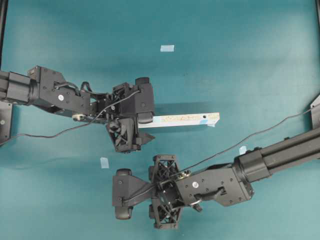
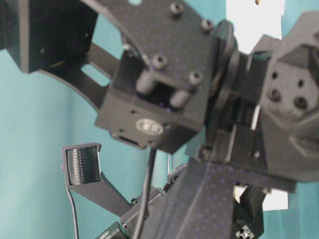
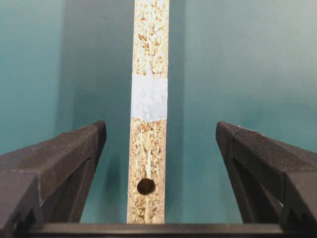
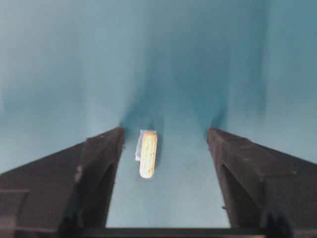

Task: Move the wooden board into place and insert the rod into its hole.
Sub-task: 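Close the right gripper on the dowel and lift it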

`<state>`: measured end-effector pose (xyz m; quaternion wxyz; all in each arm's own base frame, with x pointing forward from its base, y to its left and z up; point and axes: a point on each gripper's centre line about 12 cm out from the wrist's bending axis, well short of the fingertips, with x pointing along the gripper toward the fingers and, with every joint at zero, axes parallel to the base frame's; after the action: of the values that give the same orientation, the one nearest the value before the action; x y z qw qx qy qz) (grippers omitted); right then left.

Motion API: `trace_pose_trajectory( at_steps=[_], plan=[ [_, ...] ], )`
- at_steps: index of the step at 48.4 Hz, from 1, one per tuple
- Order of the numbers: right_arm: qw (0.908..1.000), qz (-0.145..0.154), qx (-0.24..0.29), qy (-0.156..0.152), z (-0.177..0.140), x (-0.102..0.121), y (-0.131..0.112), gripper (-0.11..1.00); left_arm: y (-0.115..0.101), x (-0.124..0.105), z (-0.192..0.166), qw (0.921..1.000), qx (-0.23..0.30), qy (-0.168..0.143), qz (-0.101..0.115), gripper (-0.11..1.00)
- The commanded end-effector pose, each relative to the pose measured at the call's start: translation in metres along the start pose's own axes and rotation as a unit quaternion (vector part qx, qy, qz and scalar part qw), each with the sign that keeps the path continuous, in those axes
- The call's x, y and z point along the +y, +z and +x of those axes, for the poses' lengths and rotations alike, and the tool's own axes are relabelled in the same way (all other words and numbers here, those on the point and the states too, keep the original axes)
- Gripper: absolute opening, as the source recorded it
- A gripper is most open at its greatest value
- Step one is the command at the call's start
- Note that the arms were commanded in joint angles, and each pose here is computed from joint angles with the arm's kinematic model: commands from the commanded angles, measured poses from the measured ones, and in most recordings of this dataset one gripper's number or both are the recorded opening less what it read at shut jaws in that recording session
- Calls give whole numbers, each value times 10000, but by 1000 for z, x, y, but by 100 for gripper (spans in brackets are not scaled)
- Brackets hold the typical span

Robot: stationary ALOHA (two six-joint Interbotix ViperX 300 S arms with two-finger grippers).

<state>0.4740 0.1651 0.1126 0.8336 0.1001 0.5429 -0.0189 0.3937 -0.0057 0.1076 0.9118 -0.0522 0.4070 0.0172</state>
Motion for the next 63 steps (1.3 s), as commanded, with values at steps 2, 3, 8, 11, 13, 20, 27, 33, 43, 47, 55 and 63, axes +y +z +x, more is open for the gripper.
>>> trace_pose_trajectory(
  at_steps=[2,3,8,11,13,20,27,33,43,47,55,63],
  plan=[
    [9997,-48,-200,152,-15,12,9,63,13,-2,-10,9997,-235,-32,-25,91],
    [9997,-34,-200,150,-15,11,9,61,13,-2,-9,9997,-228,-31,-25,91],
    [9995,-34,-260,200,-15,13,10,59,13,-2,-9,9997,-236,-32,-25,91],
    [9994,-17,-288,214,-16,13,11,59,13,-2,-9,9997,-228,-31,-25,91],
    [9994,12,-275,204,-15,12,11,59,12,-2,-9,9997,-220,-30,-25,91],
    [9993,127,-271,211,-13,13,10,59,12,-2,-9,9997,-220,-30,-25,91],
    [9992,180,-279,212,-12,12,10,58,12,-2,-9,9997,-220,-30,-25,91],
    [9993,187,-260,199,-11,12,10,57,13,-2,-9,9997,-228,-31,-25,91],
    [9993,193,-242,198,-10,13,9,48,13,-2,-9,9997,-228,-31,-25,91],
    [9993,195,-239,190,-10,12,9,39,13,-2,-9,9997,-228,-31,-25,91],
    [9996,208,-124,113,-9,11,6,19,13,-2,-9,9997,-228,-31,-25,91],
    [9995,300,-80,82,-10,10,5,11,13,-2,-10,9997,-243,-33,-25,91]
  ],
)
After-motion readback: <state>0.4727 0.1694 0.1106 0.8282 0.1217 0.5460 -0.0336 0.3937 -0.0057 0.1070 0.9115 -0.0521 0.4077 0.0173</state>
